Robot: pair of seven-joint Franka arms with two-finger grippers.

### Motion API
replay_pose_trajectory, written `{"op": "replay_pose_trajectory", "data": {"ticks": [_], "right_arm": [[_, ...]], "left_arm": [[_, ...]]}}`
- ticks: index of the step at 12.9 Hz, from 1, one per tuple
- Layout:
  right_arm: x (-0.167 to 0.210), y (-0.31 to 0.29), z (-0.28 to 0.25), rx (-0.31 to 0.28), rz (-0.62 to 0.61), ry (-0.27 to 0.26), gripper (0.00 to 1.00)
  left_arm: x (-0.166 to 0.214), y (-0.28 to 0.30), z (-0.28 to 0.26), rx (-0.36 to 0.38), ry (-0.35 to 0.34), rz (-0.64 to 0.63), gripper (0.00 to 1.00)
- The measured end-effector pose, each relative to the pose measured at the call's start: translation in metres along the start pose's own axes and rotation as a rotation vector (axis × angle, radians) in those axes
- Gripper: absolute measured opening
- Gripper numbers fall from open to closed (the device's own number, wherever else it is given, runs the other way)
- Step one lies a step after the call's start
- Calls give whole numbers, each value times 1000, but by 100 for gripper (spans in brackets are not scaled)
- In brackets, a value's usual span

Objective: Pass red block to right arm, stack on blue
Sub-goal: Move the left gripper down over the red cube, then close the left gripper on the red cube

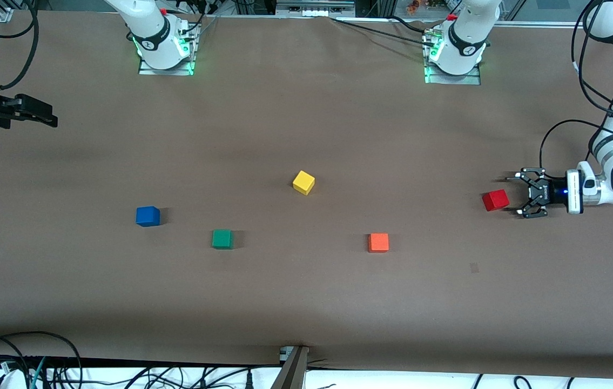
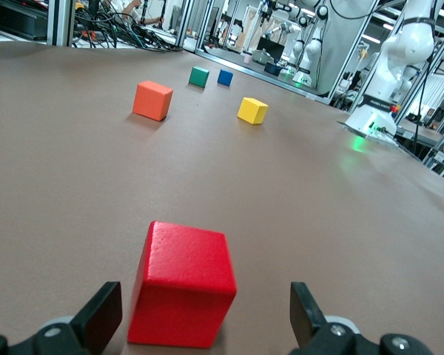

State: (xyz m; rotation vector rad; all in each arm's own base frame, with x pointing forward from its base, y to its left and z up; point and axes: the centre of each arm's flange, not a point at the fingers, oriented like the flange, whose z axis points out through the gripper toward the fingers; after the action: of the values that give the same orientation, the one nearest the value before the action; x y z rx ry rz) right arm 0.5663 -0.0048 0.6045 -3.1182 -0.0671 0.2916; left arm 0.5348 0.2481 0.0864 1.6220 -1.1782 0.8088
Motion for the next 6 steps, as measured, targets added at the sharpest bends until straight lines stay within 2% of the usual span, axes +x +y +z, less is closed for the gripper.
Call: {"op": "replay_pose_trajectory", "data": {"ticks": [6], "right_arm": [[1, 0, 1, 0, 1, -2, 100]], "left_arm": [[-7, -6, 10, 28, 31, 83, 100]]}}
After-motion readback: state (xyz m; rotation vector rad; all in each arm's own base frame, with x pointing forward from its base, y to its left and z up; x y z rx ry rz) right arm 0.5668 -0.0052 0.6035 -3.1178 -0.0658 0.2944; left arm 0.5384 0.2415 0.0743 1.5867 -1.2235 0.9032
